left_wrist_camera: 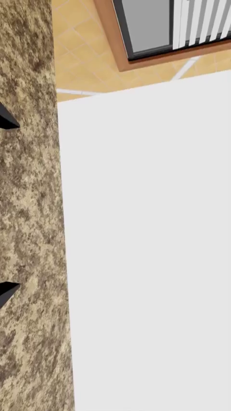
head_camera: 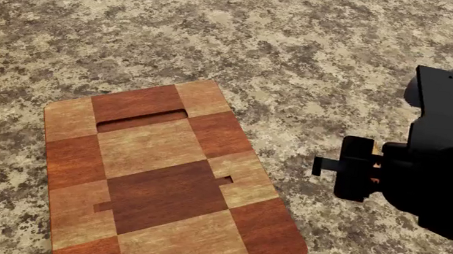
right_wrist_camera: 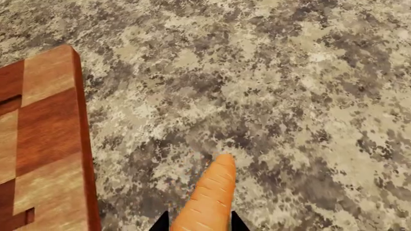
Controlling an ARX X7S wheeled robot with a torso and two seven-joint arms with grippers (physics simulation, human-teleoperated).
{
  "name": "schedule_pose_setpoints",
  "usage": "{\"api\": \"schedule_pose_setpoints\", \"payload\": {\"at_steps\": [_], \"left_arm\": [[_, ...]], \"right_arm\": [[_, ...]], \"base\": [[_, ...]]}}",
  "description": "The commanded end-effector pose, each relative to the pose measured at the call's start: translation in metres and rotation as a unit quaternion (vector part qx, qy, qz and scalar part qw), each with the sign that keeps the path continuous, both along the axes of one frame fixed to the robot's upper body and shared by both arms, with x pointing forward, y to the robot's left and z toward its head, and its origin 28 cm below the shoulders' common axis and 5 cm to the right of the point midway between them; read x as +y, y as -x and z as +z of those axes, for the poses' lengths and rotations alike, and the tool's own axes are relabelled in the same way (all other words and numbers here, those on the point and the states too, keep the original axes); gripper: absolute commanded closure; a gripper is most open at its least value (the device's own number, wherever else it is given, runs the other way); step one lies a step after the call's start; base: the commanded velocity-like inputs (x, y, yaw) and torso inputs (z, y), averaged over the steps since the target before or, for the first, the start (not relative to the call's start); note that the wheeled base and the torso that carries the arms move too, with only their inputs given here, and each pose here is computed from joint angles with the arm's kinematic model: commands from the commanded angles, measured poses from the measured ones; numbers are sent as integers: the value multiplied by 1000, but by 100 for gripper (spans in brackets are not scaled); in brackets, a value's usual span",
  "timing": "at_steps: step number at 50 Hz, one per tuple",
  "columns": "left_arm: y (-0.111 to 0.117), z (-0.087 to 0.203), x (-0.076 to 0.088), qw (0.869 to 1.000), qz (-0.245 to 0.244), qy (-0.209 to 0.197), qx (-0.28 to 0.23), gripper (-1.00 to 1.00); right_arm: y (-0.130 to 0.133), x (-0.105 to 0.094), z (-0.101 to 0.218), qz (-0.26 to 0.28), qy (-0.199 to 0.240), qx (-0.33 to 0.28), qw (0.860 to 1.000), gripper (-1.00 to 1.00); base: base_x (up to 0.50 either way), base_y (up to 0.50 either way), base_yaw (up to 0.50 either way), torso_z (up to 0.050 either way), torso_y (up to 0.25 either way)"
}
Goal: Clear the non-vegetable object off the cutting board and place the vegetables onto it.
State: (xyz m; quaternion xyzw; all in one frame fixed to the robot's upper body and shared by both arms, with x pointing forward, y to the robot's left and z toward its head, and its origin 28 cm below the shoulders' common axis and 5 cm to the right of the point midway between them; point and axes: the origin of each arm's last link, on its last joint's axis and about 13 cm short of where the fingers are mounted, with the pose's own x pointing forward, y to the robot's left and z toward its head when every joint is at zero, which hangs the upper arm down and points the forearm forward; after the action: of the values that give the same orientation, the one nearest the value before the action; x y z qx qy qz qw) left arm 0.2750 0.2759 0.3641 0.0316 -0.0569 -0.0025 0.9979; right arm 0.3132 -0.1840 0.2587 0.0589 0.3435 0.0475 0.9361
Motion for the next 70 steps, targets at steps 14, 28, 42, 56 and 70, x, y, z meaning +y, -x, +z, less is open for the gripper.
{"api": "schedule_pose_setpoints", "payload": {"at_steps": [14,28,42,56,70], "left_arm": [[0,3,3,1000,3,1,-5,-100],[3,2,4,1000,5,3,-6,-100],[4,0,5,1000,6,6,-5,-100],[3,1,2,1000,1,9,-5,-100],[4,3,2,1000,-3,12,-8,-100]], "right_arm": [[21,-22,-25,-39,10,20,999,100],[28,-26,-18,-51,15,8,999,-100],[47,-18,13,-31,30,-33,999,-100],[90,-1,32,14,47,-59,997,-100],[134,29,47,91,62,-68,992,-100]], "base": [[0,0,0,0,0],[0,0,0,0,0],[0,0,0,0,0],[0,0,0,0,0],[0,0,0,0,0]]}}
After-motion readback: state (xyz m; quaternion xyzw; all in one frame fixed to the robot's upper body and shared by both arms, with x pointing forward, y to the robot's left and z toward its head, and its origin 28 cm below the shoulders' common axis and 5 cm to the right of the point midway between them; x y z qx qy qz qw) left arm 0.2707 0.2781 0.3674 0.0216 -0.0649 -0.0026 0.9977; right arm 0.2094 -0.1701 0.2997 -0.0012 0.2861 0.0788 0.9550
